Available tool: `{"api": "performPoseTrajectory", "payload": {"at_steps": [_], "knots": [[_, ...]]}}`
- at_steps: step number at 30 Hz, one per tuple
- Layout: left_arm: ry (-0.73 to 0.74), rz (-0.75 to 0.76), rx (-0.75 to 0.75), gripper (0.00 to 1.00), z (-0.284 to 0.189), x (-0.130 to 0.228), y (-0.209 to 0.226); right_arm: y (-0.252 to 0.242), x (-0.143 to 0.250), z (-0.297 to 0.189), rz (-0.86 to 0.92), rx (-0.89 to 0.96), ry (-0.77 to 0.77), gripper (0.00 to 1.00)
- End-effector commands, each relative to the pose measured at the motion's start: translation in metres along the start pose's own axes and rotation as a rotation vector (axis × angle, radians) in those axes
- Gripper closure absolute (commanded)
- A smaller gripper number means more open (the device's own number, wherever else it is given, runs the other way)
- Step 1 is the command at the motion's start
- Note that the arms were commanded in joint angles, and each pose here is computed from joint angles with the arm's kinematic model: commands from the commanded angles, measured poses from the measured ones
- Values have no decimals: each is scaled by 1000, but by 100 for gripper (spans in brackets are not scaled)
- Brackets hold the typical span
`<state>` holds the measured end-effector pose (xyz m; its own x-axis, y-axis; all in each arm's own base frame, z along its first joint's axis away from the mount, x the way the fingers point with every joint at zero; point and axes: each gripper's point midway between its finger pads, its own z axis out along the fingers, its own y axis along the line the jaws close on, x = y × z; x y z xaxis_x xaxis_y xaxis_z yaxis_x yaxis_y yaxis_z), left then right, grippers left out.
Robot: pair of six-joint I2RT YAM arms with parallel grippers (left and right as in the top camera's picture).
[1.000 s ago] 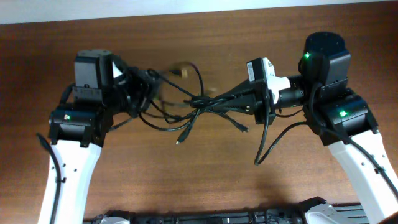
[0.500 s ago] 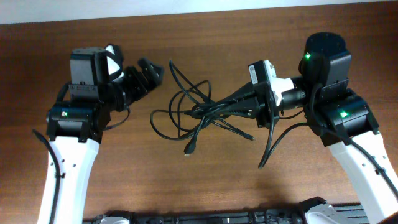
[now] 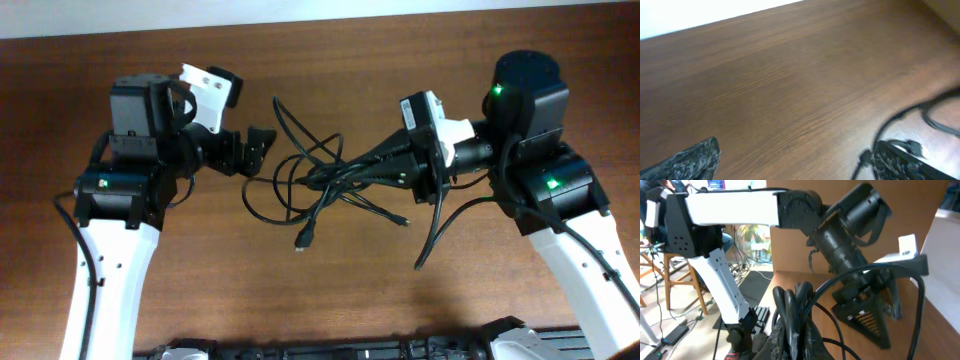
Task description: Untangle cables
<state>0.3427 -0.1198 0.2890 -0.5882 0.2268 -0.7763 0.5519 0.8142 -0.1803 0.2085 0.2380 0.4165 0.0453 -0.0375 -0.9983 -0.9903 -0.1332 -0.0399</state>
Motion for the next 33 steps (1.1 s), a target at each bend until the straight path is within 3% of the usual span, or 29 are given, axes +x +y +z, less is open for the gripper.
{"api": "performPoseTrajectory", "payload": {"at_steps": [1, 5, 13, 16, 18, 22, 33], "knots": [[-49, 130, 247, 1, -5, -5, -42, 26, -21, -1, -63, -117, -44, 96], [-70, 131, 364, 1, -12, -6, -62, 30, -25, -1, -109, -139, -54, 96], [-33, 149, 409, 1, -8, 2, -80, 29, -29, -1, -139, -138, -57, 96], [-14, 226, 416, 1, 0, 8, -88, 29, -33, -2, -135, -138, -58, 96], [9, 250, 405, 8, 9, 11, -88, 29, -37, -2, -129, -138, -58, 96], [37, 243, 372, 34, 23, 14, -78, 29, -39, -2, -115, -139, -58, 96], [46, 95, 355, 63, 64, 6, -59, 29, -39, -2, -114, -139, -58, 96]]}}
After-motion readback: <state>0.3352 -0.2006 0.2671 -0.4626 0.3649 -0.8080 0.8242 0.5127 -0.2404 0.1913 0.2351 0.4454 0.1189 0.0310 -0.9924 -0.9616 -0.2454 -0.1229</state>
